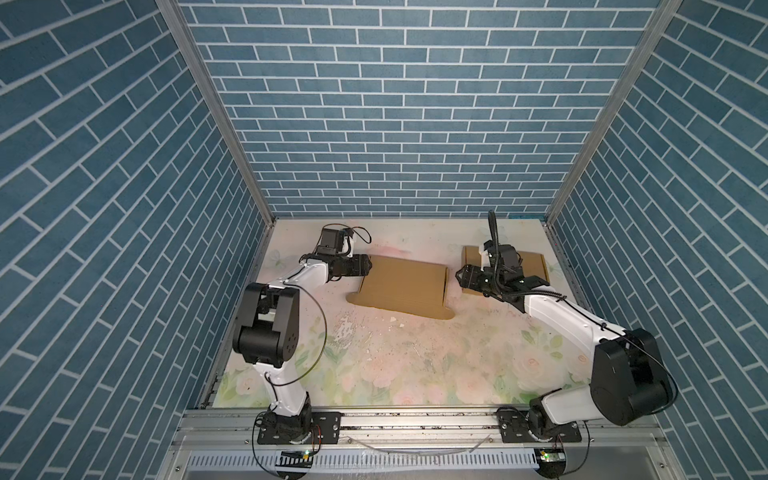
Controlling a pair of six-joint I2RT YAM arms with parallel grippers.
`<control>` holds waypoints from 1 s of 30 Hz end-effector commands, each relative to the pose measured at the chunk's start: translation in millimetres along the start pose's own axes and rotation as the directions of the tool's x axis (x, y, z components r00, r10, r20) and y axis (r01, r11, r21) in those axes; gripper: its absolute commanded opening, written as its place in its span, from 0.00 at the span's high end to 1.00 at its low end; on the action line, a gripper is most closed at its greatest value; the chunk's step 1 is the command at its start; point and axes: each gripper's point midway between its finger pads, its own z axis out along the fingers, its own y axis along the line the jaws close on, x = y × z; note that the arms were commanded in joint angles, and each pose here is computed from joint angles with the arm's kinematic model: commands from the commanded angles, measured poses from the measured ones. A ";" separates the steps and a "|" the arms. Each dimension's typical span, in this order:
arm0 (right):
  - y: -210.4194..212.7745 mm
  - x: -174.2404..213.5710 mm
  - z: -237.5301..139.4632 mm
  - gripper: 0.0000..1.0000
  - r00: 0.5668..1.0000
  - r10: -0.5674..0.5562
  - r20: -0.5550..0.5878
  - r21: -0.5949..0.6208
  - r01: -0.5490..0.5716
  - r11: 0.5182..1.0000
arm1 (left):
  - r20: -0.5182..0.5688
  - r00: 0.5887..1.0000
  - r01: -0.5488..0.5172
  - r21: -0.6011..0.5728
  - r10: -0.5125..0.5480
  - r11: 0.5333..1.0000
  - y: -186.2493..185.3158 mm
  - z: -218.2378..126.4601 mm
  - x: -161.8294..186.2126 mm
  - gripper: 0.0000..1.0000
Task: Fold the paper box
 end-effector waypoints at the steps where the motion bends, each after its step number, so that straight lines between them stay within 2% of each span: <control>1: 12.7 16.5 12.3 0.28 0.991 0.114 -0.064 -0.103 -0.120 0.987 | -0.103 0.994 0.044 0.091 -0.035 0.995 -4.4 9.3 15.4 0.21; 6: 7.3 32.5 26.2 0.22 0.984 0.132 -0.123 -0.106 -0.145 0.984 | -0.154 0.986 0.081 0.124 -0.061 0.989 -3.3 26.3 25.3 0.24; 11: 4.8 44.1 36.8 0.13 0.972 0.165 -0.165 -0.126 -0.186 0.974 | -0.203 0.974 0.128 0.132 -0.100 0.983 3.8 37.1 34.1 0.34; 21: 1.8 57.8 50.7 0.08 0.952 0.220 -0.214 -0.151 -0.255 0.955 | -0.319 0.930 0.233 0.127 -0.183 0.964 28.8 50.7 55.3 0.59; 30: 4.9 65.3 60.4 0.05 0.931 0.259 -0.257 -0.179 -0.309 0.934 | -0.425 0.868 0.316 0.074 -0.257 0.946 48.9 52.5 72.6 0.69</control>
